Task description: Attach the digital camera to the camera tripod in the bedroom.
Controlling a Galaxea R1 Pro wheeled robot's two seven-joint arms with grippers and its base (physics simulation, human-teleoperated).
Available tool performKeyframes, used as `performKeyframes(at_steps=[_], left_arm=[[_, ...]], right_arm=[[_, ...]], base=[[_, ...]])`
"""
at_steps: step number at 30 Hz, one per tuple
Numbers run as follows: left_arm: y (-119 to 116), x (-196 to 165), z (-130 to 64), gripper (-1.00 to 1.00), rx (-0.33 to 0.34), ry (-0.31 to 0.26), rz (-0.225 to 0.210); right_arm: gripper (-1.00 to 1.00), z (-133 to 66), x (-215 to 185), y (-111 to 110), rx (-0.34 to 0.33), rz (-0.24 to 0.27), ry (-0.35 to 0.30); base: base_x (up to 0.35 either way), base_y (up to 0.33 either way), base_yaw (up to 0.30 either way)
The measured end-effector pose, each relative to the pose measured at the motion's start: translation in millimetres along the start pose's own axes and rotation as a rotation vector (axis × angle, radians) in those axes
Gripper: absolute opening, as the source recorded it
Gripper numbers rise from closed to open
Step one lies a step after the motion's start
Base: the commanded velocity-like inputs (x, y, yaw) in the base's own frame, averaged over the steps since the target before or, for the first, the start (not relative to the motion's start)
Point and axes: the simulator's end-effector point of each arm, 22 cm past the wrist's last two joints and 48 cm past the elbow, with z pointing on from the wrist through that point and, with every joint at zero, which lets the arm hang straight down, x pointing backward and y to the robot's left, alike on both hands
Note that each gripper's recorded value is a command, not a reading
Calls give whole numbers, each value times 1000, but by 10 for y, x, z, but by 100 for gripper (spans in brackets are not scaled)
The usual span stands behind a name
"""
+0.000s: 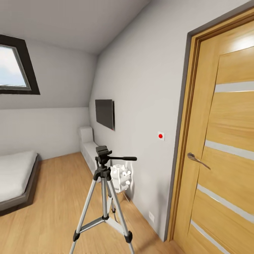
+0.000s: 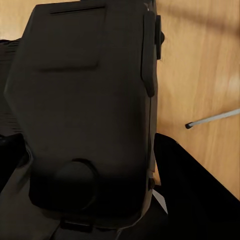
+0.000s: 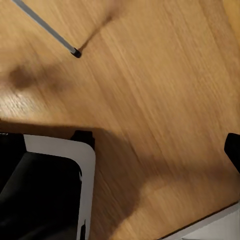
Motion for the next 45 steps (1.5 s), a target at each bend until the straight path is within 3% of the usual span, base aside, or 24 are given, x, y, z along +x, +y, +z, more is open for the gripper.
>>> performKeyframes(at_steps=[45], left_arm=[[-23,10,0,-100,3,0,0]], right_arm=[[100,3,8,22,-4,1,4]], base=[[47,-15,269]])
